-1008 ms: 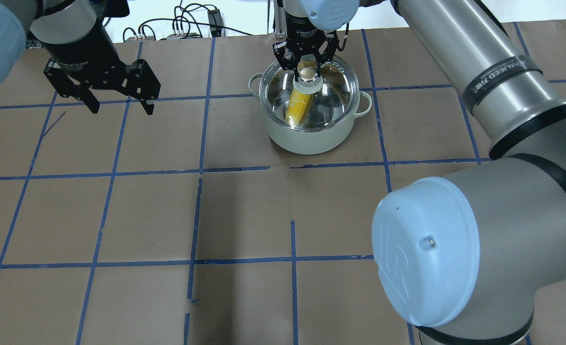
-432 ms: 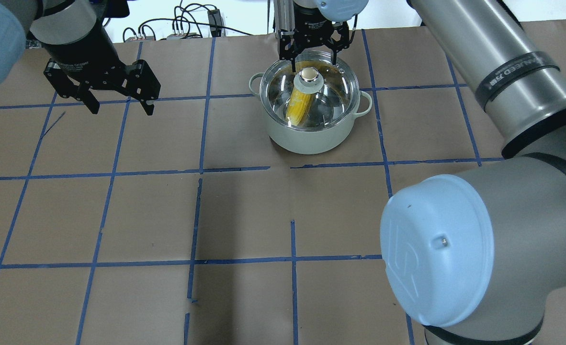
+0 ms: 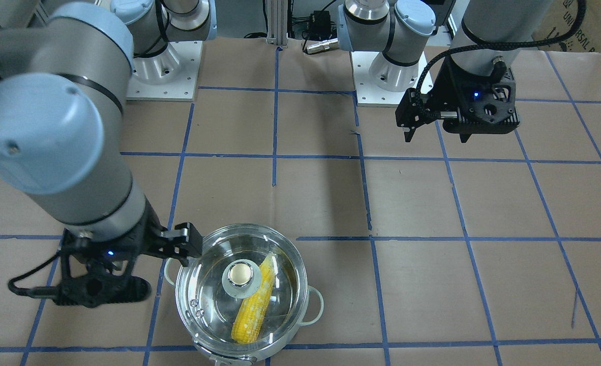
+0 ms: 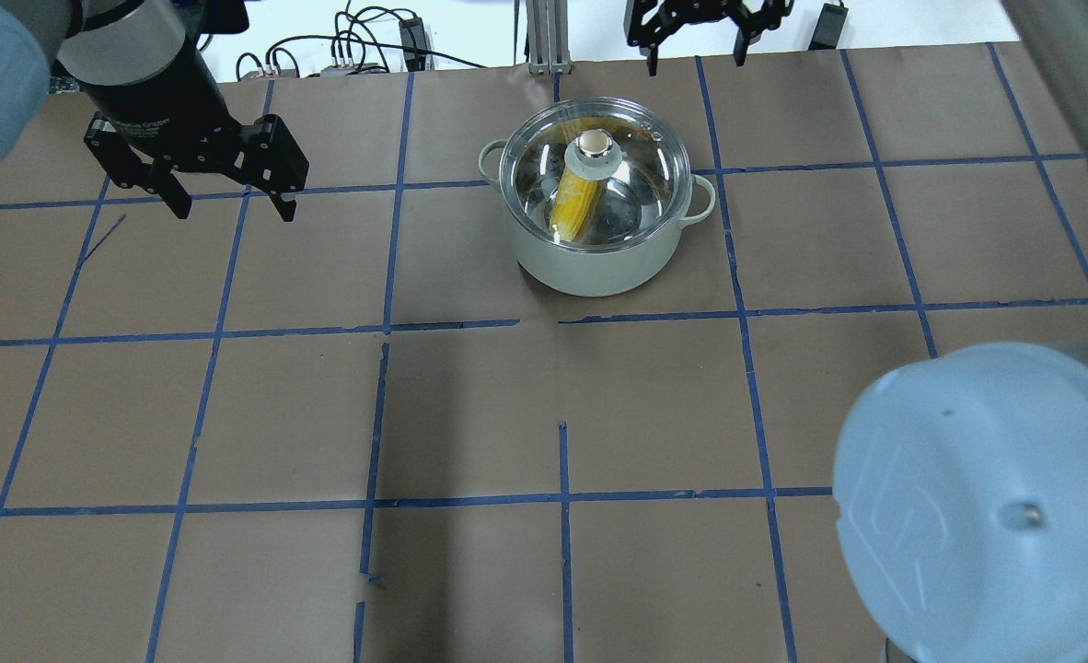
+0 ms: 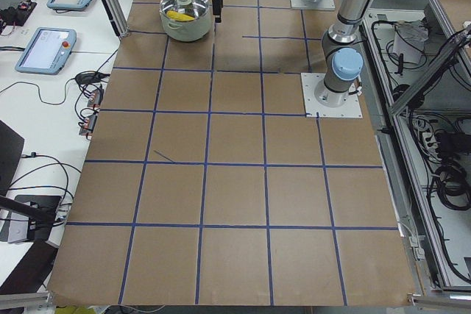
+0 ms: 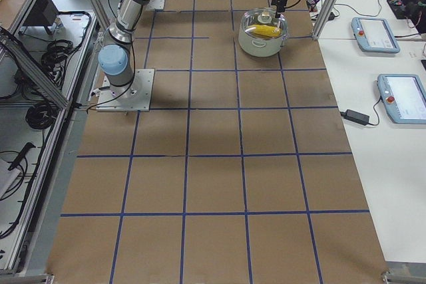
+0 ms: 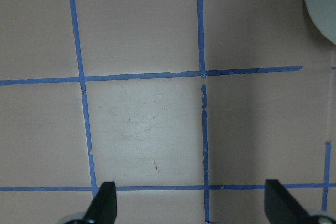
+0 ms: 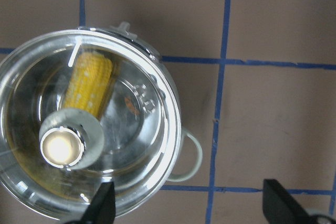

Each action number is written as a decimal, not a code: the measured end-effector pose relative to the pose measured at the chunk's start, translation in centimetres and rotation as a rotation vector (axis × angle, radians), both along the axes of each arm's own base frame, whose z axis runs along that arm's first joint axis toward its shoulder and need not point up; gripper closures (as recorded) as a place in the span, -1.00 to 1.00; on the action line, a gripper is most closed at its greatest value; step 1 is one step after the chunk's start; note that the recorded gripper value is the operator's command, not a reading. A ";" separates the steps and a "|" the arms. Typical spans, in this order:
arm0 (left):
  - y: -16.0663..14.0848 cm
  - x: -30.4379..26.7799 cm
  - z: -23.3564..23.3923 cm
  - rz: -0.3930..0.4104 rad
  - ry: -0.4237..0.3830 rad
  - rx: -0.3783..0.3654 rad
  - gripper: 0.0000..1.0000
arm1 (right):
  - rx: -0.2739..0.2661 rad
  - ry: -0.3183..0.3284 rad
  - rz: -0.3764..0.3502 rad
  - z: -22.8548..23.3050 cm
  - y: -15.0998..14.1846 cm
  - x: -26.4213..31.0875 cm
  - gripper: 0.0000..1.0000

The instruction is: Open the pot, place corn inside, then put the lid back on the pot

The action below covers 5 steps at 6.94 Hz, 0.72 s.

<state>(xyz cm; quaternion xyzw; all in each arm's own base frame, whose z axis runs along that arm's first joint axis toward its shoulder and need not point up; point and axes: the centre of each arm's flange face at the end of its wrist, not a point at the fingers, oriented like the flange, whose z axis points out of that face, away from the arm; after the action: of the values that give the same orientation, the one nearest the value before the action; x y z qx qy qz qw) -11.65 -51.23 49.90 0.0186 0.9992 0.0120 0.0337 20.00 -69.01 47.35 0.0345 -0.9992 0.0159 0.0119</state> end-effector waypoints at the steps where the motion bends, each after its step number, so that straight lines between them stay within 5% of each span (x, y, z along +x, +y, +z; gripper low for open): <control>1: 0.0 0.0 0.0 0.000 -0.001 0.000 -0.99 | -0.004 -0.002 0.006 2.2 3.2 -2.2 -0.99; 4: 0.1 0.3 0.4 0.011 0.009 -0.011 -0.99 | -0.007 -0.063 0.005 5.5 18.0 -3.5 -0.99; 5: 0.1 0.3 0.5 0.024 0.010 -0.015 -0.99 | -0.028 -0.069 0.009 5.4 19.8 -3.6 -0.99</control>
<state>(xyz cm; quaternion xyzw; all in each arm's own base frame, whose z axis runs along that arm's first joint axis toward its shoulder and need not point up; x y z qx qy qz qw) -11.39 -51.11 50.44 0.0064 0.9996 0.0051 0.0285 16.41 -49.22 52.74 0.0380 -0.9985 0.0313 -0.0223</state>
